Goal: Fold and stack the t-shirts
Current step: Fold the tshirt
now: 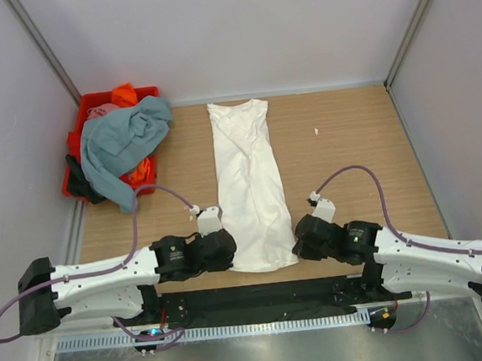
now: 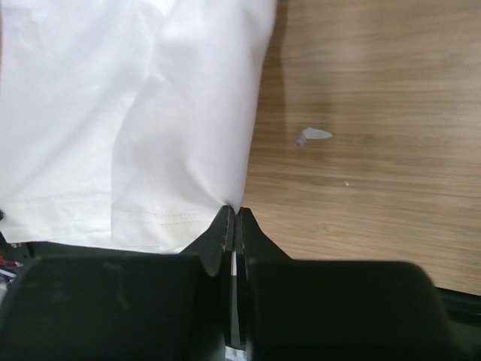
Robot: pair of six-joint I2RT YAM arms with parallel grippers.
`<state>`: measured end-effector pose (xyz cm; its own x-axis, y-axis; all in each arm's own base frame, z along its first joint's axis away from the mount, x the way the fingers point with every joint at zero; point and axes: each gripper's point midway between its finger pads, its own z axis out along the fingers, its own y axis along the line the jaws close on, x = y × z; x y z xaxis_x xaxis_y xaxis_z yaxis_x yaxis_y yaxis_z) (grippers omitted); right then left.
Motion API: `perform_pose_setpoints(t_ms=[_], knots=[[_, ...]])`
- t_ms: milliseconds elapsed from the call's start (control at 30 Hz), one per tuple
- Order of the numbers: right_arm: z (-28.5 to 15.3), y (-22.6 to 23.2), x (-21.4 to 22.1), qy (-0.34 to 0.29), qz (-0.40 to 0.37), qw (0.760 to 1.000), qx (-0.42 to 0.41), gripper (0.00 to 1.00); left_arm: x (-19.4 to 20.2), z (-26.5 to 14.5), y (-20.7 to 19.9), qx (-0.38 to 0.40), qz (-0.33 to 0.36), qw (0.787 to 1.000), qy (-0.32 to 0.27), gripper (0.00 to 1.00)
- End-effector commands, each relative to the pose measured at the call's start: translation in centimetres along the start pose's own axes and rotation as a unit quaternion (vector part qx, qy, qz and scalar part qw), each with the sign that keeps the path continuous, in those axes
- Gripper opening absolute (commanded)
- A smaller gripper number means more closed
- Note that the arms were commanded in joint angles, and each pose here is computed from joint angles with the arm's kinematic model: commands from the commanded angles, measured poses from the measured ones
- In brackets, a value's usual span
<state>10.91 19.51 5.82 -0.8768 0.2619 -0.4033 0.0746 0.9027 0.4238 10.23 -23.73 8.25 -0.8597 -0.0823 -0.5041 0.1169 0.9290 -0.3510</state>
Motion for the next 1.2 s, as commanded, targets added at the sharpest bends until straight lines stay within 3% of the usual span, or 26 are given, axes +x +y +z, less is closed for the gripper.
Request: perform_pose_setpoints(t_ms=[0, 100, 333, 600, 800, 1167], knots=[[-2.3, 3.1, -4.4, -0.068, -0.029, 0.997, -0.008, 0.01, -3.6, -2.0, 0.1, -0.028, 0.011, 0.998, -0.052, 0.00], [-3.0, 5.0, -7.4, -0.086, -0.056, 0.995, 0.000, 0.01, -7.2, -3.5, -1.1, -0.029, 0.016, 0.997, -0.070, 0.00], [-2.7, 7.9, -16.2, -0.121, -0.091, 0.988, 0.027, 0.01, -14.9, -2.8, -1.1, -0.047, 0.037, 0.994, -0.088, 0.00], [0.6, 8.7, -23.7, -0.130, -0.087, 0.987, 0.046, 0.01, -22.7, 1.3, 0.4, -0.091, 0.034, 0.992, -0.077, 0.00], [4.6, 8.9, -26.6, -0.104, -0.087, 0.989, 0.050, 0.01, -26.6, 4.3, 2.0, -0.107, 0.024, 0.992, -0.063, 0.00], [11.8, 7.3, -30.6, -0.068, -0.051, 0.994, 0.074, 0.01, -29.6, 13.5, 4.5, -0.121, 0.014, 0.992, 0.020, 0.01]])
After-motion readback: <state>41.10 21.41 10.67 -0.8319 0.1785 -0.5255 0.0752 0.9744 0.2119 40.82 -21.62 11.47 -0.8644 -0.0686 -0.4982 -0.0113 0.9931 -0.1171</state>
